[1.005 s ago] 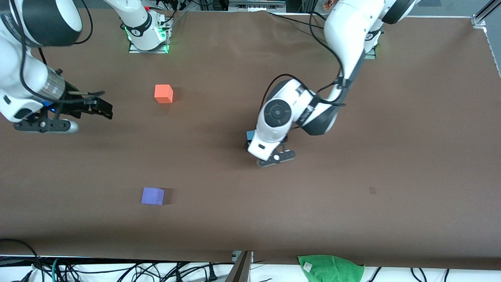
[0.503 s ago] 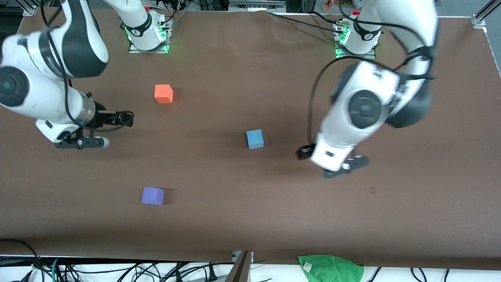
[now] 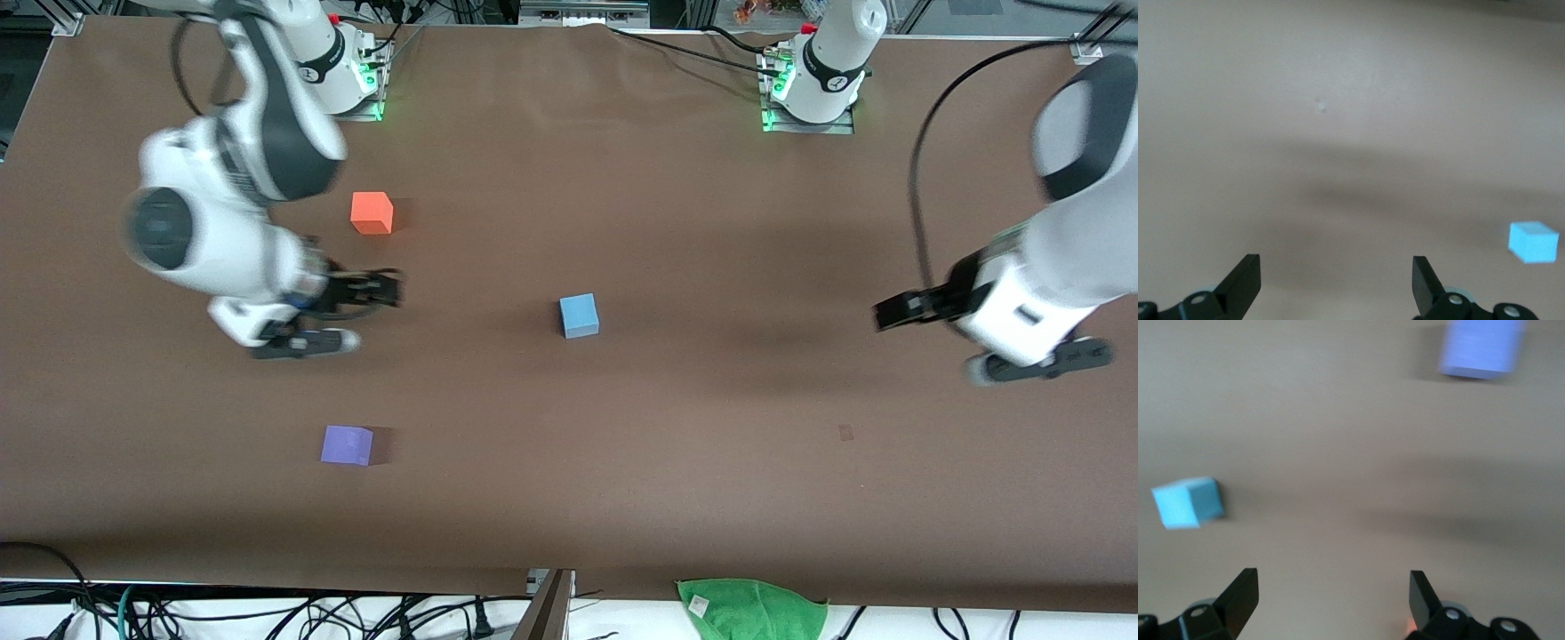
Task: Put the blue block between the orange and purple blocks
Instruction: 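Grasp the blue cube with the right gripper while the left gripper retracts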
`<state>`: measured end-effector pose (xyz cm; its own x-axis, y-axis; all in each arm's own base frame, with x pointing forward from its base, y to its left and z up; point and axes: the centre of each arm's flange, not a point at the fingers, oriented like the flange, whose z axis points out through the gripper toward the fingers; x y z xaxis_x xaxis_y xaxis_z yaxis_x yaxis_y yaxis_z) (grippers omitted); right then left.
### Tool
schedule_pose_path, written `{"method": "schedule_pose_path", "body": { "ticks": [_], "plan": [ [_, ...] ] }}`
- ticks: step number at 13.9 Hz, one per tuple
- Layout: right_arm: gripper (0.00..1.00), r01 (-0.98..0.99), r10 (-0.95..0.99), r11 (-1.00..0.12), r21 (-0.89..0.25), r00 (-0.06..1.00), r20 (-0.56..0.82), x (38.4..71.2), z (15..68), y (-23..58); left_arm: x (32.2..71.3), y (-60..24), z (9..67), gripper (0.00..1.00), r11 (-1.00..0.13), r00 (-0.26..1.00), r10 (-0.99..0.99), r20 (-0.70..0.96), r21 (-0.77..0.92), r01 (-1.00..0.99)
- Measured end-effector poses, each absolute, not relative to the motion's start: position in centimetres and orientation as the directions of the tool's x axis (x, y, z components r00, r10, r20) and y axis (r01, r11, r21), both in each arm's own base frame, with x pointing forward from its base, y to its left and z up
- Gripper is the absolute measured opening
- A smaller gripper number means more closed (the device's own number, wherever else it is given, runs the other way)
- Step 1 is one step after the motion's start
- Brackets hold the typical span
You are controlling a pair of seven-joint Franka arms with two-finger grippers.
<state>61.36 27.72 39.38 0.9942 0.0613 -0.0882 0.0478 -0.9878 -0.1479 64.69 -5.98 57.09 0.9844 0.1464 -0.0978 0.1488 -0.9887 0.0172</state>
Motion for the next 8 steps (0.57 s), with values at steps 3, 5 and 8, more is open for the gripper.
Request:
{"method": "schedule_pose_path", "body": {
  "ticks": [3, 5, 8],
  "plan": [
    [1.00, 0.049, 0.052, -0.984, -0.170, 0.999, -0.016, 59.4, 31.6, 39.1, 61.7, -2.7, 60.0, 1.00, -0.992, 0.989, 0.125, -0.079, 0.022, 0.127],
    [1.00, 0.051, 0.052, -0.983, -0.174, 0.999, -0.004, 58.9, 27.4, 43.5, 59.9, -1.8, 60.7, 1.00, -0.990, 0.987, 0.136, -0.084, 0.019, 0.138],
    [1.00, 0.019, 0.020, -0.986, -0.168, 1.000, -0.003, 59.2, 24.4, 46.1, 57.9, -1.1, 60.0, 1.00, -0.988, 0.982, 0.148, -0.117, 0.011, 0.151]
  ]
}}
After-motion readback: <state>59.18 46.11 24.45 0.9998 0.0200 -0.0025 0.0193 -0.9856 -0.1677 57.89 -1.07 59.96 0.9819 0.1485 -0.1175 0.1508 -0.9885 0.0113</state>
